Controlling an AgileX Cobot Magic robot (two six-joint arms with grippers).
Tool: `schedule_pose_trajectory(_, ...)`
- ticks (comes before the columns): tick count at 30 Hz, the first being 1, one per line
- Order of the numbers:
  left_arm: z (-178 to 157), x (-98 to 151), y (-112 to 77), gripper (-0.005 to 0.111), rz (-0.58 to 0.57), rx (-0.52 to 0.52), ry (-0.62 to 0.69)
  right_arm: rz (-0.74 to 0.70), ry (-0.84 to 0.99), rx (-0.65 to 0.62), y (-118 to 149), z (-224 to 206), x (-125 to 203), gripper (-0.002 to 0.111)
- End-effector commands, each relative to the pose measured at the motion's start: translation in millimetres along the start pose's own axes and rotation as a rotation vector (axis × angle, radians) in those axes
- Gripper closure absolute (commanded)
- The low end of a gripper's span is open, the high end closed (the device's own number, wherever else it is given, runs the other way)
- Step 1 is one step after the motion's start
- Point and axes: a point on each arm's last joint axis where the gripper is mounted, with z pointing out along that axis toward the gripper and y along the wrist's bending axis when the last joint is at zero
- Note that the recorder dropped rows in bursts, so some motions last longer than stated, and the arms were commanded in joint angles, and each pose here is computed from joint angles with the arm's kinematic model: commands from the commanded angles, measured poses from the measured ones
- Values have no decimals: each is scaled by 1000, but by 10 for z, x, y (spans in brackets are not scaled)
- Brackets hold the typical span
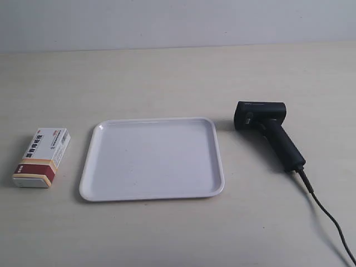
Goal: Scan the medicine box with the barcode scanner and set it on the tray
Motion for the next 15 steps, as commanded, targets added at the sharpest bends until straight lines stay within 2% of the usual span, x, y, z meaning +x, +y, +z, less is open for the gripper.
schedule_pose_trajectory(1,-5,-7,-2,99,-12,3,-11,-4,1,5,-4,-2,14,105)
schedule_pose_trajectory(8,-7,-43,-3,99,-15,4,-50,-63,-1,11,-9,-2,12,105)
schedule_pose_trajectory(10,-8,-72,-8,99,-91,13,-82,-63,-1,11,-9,-2,12,105)
schedule_pose_trajectory(13,-9,-77,-19,99,-299,35,-84,-63,-1,11,-9,-2,12,105)
schedule_pose_trajectory(15,-12,-107,-17,99,-327,39,-116,-63,-5,11,-9,-2,8,105)
